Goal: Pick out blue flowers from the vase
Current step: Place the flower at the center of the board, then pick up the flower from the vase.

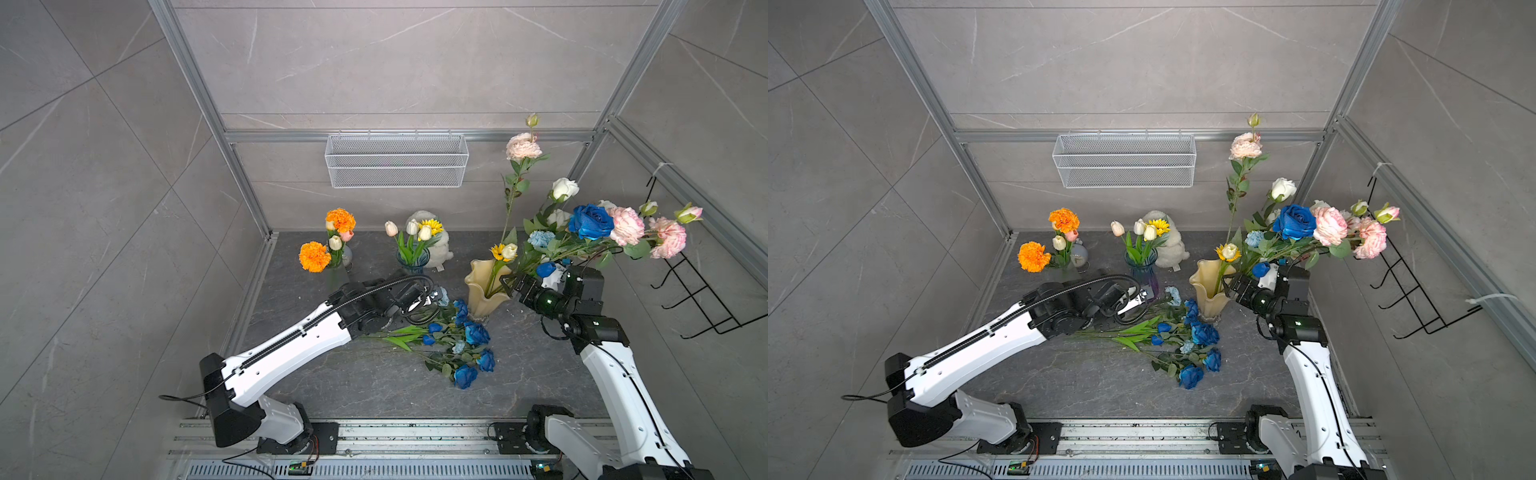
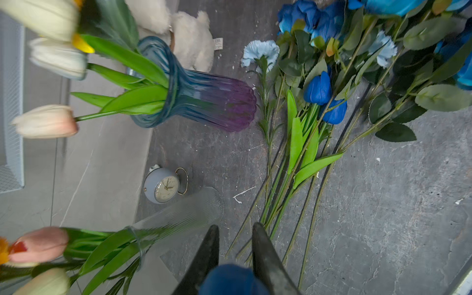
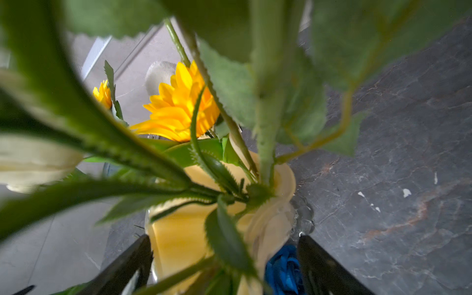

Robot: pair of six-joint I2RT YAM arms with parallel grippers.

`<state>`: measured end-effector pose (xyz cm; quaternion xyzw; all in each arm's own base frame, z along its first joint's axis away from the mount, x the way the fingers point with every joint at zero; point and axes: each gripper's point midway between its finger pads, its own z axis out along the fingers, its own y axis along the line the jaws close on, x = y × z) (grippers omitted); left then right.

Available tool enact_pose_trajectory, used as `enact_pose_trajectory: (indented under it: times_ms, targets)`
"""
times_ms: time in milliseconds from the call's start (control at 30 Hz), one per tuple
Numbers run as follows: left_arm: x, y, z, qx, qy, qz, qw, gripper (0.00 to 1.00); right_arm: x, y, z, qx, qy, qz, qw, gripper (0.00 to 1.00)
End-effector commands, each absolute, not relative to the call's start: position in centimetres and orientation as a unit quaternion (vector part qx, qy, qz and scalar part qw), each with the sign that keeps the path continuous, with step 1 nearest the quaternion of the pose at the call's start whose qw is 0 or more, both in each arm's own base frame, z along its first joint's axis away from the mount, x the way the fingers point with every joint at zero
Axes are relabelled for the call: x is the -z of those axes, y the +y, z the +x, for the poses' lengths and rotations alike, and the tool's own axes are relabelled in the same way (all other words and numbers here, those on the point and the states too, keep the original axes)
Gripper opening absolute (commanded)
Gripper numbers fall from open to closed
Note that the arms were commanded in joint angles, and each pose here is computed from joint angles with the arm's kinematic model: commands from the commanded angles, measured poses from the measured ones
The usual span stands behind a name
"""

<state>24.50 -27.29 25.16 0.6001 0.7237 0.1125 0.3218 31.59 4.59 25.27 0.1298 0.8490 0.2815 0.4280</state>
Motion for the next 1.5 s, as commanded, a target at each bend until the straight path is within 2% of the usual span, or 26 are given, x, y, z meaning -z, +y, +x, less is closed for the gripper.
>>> enact_pose_trajectory:
  times_ms: [0, 67, 367, 667, 1267, 1467]
  targets:
    - [-23.7, -28.5, 25.3, -0.124, 0.706, 0.622, 0.314, 0.26, -26.0, 5.0, 31.3, -0.297, 0.837, 0.136, 0.438, 0.96]
    - [-22.2, -29.2, 25.4, -0.126, 0.699, 0.636, 0.302, 0.26, -26.1, 5.2, 31.1, -0.308, 0.833, 0.138, 0.438, 0.99]
    - [-15.2, -31.1, 26.0, -0.132, 0.685, 0.677, 0.236, 0.29, -26.0, 5.0, 29.7, -0.304, 0.829, 0.151, 0.445, 1.0]
    - [-11.4, -33.3, 26.2, -0.108, 0.688, 0.687, 0.207, 0.43, -25.7, 4.3, 27.9, -0.29, 0.824, 0.176, 0.454, 1.0]
    - [-10.5, -34.4, 26.2, -0.087, 0.69, 0.687, 0.209, 0.62, -25.3, 3.3, 25.6, -0.274, 0.816, 0.215, 0.461, 1.0]
    - [-13.1, -35.2, 26.7, -0.067, 0.695, 0.672, 0.247, 0.64, -25.1, 3.2, 24.3, -0.269, 0.815, 0.222, 0.462, 1.0]
